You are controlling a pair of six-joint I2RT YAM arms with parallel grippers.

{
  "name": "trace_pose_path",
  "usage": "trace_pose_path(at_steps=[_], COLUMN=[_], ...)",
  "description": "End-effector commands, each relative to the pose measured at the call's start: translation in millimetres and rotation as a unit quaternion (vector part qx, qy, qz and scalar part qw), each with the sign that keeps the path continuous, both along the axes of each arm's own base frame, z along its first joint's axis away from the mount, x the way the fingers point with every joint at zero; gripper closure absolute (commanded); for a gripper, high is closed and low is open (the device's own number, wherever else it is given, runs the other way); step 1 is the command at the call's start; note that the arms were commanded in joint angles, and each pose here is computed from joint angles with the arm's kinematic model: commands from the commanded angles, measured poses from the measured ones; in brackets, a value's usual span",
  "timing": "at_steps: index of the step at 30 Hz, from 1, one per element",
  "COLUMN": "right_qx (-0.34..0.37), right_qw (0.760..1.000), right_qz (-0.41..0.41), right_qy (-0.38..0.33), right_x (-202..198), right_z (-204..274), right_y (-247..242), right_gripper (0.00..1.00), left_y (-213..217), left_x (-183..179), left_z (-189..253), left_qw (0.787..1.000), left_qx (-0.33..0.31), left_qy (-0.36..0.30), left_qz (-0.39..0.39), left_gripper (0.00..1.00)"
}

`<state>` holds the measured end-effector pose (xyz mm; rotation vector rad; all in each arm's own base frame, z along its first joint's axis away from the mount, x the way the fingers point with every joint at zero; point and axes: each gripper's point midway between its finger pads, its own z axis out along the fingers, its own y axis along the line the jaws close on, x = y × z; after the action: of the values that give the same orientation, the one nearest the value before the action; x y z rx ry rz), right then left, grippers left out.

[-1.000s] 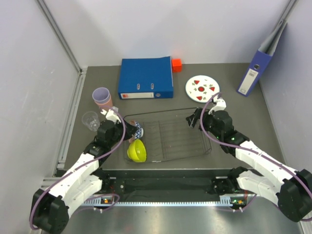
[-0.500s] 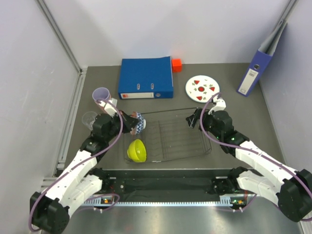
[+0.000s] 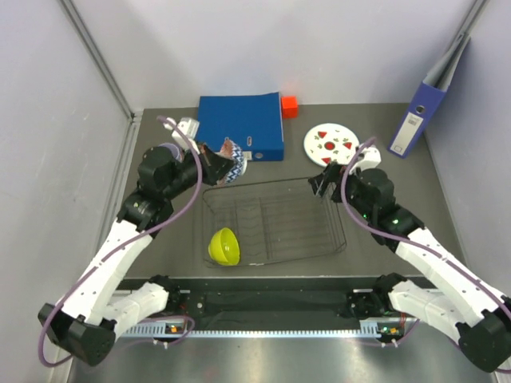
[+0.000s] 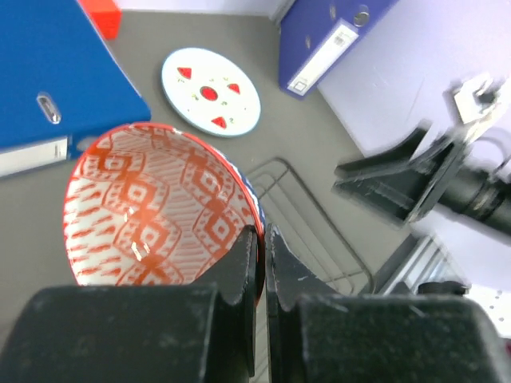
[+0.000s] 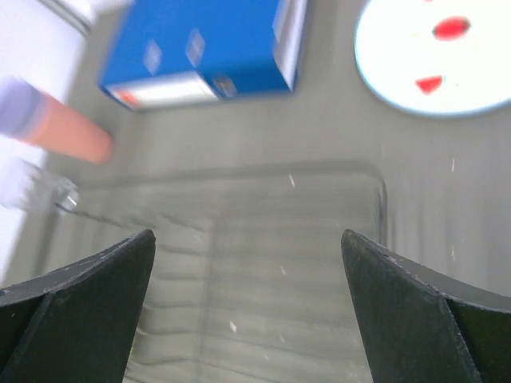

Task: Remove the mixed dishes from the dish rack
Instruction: Place the bowl at the center of the board.

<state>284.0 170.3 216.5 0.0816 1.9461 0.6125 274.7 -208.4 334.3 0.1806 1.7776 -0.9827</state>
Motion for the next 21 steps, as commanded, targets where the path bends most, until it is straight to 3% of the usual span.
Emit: trace_pose_path(at_steps=[1,3,4,6,7,9,17,21], right_qx=[-0.001,-0.008,-0.013,-0.026,-0.04,-0.051,-0.117,-0.153], right_qw=[0.999,0.998,0.998,0.996,0.995,0.994,0.989,0.987], right_qz=[-0.017,-0.037,-0.044,-0.073,-0.076,-0.091,-0.091,-0.039], right_qy=[-0.047,-0.05,-0.05,-0.049,-0.041,-0.038,-0.003,0.034], right_x=[3,4,4,6,10,14,12,3], right_z=[61,77,81,95,93,110,117,97], right_y=[-8,-16,-19,-32,-33,-39,-53,-44], right_gripper=[0.0,0.0,0.0,0.0,0.0,0.0,0.0,0.0], left_y=[-39,-50,-72,-78,-96,-105,-124,-123], left_x=[-17,-17,-39,-37,-57,-63,-110,-123], left_z=[4,-14,-21,-38,-42,-56,-80,-69], left_qw=[0.985,0.968,0.955,0.927,0.914,0.889,0.807,0.779], left_qx=[0.127,0.223,0.257,0.346,0.363,0.411,0.48,0.469], left_qy=[-0.051,-0.054,-0.067,-0.091,-0.114,-0.143,-0.269,-0.355], left_qz=[-0.104,-0.103,-0.132,-0.109,-0.138,-0.141,-0.215,-0.217], left_gripper=[1.0,1.0,1.0,1.0,1.0,1.0,1.0,1.0])
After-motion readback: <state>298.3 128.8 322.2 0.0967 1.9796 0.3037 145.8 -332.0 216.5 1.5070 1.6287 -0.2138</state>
